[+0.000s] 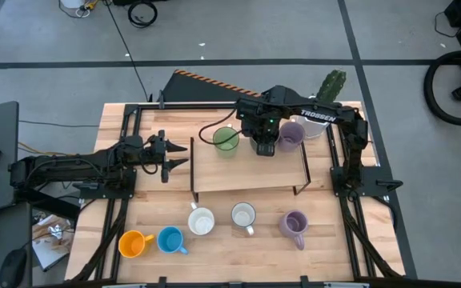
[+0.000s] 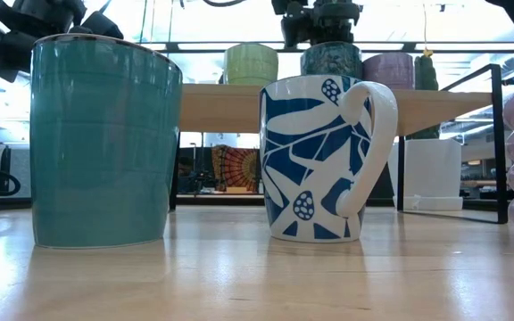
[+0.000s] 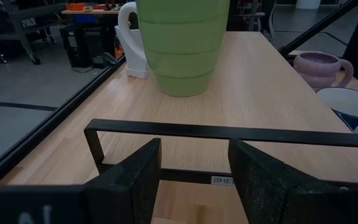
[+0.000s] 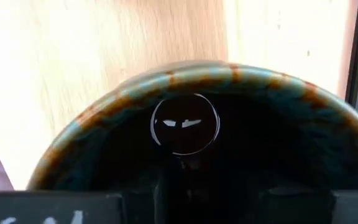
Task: Place coffee mugs
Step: Adjust the dark green mug on the shelf
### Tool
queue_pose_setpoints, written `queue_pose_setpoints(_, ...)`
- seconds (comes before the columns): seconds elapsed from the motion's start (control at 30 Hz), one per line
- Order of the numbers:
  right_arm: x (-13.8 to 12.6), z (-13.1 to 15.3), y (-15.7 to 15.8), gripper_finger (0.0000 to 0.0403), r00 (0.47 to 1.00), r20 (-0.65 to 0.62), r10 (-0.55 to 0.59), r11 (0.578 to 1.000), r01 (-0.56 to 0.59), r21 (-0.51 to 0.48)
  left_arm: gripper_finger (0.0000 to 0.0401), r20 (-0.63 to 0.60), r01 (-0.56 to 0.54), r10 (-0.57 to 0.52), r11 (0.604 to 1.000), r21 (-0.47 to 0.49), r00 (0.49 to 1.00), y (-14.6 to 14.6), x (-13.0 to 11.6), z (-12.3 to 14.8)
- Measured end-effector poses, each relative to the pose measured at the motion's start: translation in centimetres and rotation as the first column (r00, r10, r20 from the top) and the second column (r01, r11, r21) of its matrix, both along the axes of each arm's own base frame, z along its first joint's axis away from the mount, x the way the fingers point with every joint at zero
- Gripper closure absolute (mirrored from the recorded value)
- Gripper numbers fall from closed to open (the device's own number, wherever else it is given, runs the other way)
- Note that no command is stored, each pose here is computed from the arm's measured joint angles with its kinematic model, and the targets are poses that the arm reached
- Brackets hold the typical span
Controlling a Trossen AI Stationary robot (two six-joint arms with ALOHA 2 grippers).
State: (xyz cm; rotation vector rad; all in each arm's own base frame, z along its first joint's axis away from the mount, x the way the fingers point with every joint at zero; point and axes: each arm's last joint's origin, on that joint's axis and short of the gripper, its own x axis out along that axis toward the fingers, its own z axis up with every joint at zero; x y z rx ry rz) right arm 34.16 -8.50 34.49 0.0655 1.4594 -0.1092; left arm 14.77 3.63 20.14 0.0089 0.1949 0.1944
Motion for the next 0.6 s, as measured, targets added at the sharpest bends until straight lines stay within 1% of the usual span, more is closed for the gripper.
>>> queue_pose_setpoints(0.13, 0.1, 0.8, 0.2, 0.0273, 1.000, 0.025, 0.002, 1.000, -0.001, -0.028, 0.0207, 0.000, 0.000, 0.000, 1.000, 0.000, 1.000, 0.0, 0.0, 0.0)
queue_pose_setpoints(0.33, 0.1, 2.1, 0.4, 0.0273, 0.997, 0.078, 0.003, 0.999, 0.000, -0.043, 0.0207, 0.001, 0.000, 0.000, 1.000, 0.001, 1.000, 0.0, 0.0, 0.0)
queue_pose_setpoints(0.6, -1.6, 4.2, 0.8, 0.0273, 0.990, 0.142, -0.003, 0.998, 0.010, -0.055, 0.0207, 0.000, 0.000, 0.000, 1.000, 0.000, 1.000, 0.0, 0.0, 0.0)
